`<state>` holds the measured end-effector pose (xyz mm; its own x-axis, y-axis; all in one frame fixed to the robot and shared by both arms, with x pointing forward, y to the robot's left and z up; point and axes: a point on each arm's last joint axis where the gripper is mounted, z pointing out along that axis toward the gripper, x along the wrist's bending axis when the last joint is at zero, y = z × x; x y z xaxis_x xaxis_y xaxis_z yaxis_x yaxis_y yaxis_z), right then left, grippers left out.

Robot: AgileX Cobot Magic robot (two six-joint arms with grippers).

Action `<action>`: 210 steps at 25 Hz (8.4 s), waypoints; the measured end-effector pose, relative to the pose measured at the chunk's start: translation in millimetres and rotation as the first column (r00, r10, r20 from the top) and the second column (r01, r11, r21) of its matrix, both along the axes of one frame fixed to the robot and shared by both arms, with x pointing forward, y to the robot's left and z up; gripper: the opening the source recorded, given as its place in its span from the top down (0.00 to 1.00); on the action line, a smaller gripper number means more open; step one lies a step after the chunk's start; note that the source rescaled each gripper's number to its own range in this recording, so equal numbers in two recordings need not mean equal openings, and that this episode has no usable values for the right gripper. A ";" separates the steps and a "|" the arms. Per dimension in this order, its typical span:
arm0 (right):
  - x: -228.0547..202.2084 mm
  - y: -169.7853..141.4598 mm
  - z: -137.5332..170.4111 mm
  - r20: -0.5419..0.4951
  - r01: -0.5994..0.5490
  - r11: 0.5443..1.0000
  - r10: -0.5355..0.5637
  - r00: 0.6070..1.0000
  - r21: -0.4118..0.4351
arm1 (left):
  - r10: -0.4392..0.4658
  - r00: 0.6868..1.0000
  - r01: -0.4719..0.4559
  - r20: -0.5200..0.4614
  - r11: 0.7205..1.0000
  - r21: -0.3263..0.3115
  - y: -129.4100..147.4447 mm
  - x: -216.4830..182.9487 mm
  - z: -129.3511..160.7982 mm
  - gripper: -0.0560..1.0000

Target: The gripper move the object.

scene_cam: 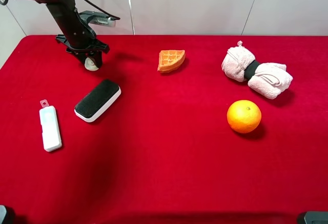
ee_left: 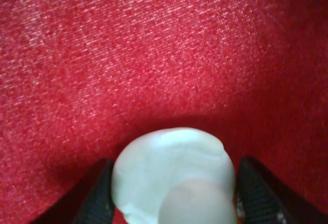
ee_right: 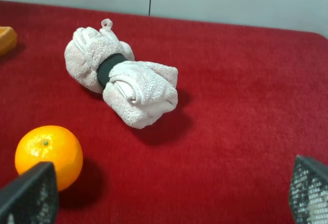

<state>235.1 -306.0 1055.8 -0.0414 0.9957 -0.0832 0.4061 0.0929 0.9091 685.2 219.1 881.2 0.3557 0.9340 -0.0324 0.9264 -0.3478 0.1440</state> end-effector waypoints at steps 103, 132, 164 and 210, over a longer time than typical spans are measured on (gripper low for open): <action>0.0 0.1 0.1 0.001 -0.001 1.000 0.001 1.000 0.001 | -0.388 0.912 0.399 0.135 0.915 -0.066 -272.2 -178.3 93.1 0.93; 0.0 0.1 0.1 0.001 -0.001 1.000 0.001 1.000 0.001 | -0.455 0.883 0.464 0.120 0.884 -0.064 -309.3 -196.1 20.9 0.95; 0.0 0.1 0.1 0.001 -0.001 1.000 0.001 1.000 0.001 | -0.415 0.903 0.424 0.111 0.903 -0.075 -312.3 -197.9 12.0 0.40; 0.0 0.1 0.1 0.001 -0.001 1.000 0.001 1.000 0.001 | -0.456 0.885 0.462 0.097 0.886 -0.048 -245.2 -239.7 209.9 0.29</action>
